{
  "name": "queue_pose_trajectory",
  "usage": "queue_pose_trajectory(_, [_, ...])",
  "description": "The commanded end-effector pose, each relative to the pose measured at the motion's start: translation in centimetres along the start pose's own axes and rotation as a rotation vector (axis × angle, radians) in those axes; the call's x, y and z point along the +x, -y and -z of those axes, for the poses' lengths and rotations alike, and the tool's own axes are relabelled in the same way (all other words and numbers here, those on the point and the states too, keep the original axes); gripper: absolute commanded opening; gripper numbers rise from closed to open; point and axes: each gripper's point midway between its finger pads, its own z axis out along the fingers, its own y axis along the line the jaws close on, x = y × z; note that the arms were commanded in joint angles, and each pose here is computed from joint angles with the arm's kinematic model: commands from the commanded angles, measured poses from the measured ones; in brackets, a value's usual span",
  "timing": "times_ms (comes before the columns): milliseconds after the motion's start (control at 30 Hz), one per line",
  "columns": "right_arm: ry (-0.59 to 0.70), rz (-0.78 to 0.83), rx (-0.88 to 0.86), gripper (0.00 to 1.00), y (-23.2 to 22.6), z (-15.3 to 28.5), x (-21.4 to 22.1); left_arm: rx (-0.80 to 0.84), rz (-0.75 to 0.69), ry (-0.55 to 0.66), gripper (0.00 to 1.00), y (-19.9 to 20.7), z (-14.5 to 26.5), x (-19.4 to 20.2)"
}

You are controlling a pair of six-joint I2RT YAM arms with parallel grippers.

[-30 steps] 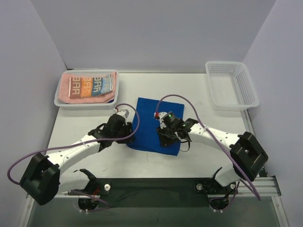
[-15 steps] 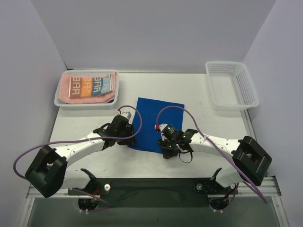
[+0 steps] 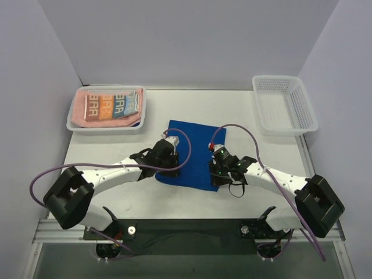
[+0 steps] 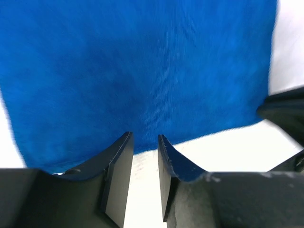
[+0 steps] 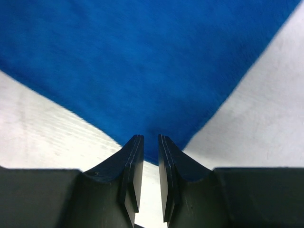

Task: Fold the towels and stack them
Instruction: Fold the towel

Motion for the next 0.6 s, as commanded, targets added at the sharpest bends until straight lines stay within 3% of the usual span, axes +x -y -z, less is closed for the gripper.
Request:
queue_pose_trajectory(0, [-0.019,-0.088,0.035,0.2,1.4,-0.1,1.6,0.01,-0.047,-0.071,0.37,0.4,-1.2,2.4])
queue_pose_trajectory(200, [-0.055,-0.184,0.061,0.19,2.6,-0.7,3.5,-0.04,-0.055,-0.182,0.32,-1.6,-1.6,7.6])
queue_pose_trajectory(467, [-0.061,-0.268,0.125,0.19,4.4,-0.8,4.4,-0.046,-0.044,-0.19,0.33,-2.8,0.9,9.6])
queue_pose_trajectory(567, [-0.052,-0.266,0.139,0.19,4.7,-0.5,4.3,-0.022,-0.053,-0.183,0.38,-2.4,2.2,9.6])
